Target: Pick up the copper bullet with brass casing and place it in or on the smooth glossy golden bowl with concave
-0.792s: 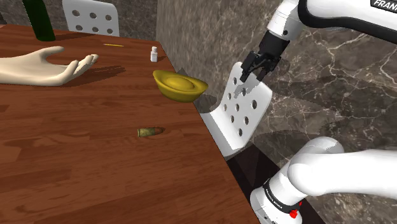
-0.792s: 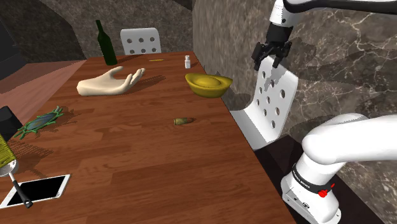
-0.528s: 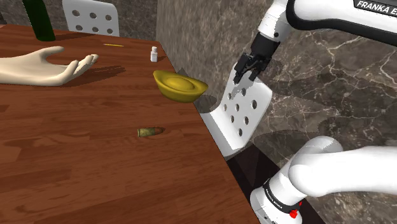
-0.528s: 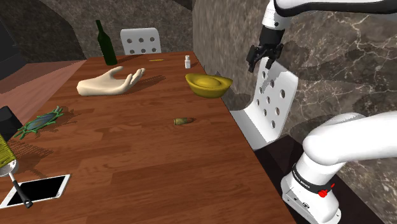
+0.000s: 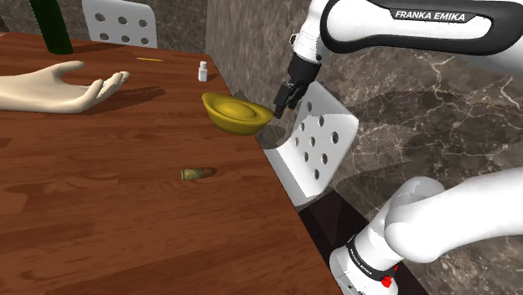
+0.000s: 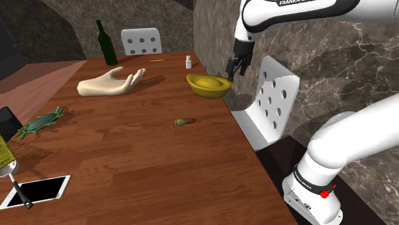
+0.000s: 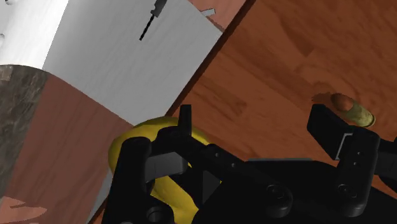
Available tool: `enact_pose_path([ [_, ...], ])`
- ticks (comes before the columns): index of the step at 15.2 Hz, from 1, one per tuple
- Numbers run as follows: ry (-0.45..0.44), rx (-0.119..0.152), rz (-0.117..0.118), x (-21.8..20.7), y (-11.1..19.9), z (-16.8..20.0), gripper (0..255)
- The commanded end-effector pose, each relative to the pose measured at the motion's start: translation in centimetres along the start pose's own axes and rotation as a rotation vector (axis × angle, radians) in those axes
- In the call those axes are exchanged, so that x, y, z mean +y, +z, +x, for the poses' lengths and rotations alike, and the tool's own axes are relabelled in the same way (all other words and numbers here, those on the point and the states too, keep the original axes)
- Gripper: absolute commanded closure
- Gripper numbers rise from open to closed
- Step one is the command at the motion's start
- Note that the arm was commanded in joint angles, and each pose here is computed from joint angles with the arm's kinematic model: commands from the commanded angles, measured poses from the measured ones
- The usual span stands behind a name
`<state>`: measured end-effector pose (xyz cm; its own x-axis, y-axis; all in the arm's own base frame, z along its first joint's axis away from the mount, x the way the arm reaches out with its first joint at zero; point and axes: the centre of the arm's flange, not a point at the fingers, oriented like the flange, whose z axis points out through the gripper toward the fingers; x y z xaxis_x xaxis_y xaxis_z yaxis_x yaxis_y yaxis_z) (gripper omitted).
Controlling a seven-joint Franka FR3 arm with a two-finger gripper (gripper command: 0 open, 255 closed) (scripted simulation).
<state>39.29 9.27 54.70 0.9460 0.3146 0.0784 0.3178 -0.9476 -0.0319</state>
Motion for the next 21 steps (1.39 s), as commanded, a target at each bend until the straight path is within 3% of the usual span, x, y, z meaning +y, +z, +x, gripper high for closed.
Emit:
enact_pose_path([
  [1,-0.092,-0.006,0.008,-1.5,1.4,1.8,0],
  [11,-0.534,-0.042,0.044,-10.4,8.5,8.6,0],
  [21,-0.966,-0.077,0.079,-21.2,15.2,10.7,0],
])
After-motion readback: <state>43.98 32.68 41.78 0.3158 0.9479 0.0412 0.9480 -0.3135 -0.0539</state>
